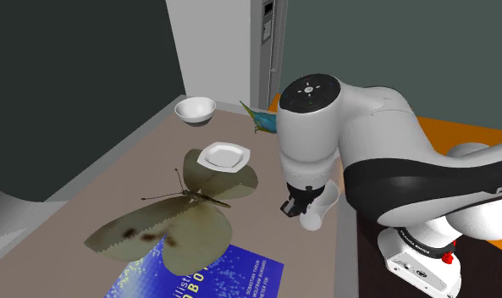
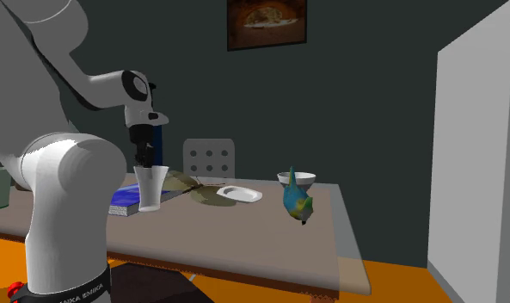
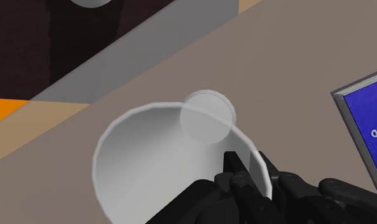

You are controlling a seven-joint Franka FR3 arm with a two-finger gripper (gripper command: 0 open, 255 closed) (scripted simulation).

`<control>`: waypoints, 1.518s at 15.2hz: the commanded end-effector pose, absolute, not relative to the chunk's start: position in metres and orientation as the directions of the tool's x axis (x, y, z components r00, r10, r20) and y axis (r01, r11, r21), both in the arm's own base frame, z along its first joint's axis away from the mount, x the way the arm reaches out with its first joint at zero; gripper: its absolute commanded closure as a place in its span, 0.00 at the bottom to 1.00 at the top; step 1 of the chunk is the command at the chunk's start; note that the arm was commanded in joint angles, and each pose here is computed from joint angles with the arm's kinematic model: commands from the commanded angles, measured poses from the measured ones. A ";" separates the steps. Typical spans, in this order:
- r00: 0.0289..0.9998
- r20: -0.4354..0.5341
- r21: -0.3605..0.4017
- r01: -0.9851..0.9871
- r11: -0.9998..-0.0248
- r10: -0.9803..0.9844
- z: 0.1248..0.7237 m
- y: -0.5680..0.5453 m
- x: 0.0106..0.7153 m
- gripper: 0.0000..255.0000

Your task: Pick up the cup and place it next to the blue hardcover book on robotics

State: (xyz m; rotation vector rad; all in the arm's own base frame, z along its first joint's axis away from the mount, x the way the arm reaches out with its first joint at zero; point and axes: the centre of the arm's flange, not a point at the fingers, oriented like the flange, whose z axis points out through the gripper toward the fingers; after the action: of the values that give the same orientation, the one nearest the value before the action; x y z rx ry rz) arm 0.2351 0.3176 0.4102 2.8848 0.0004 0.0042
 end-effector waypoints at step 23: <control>1.000 0.003 0.254 0.000 -0.967 0.001 0.422 0.330 0.235 0.00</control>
State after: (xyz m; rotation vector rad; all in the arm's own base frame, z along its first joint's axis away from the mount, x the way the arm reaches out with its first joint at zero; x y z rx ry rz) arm 0.2366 0.3282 0.4086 2.8860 0.0007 0.0068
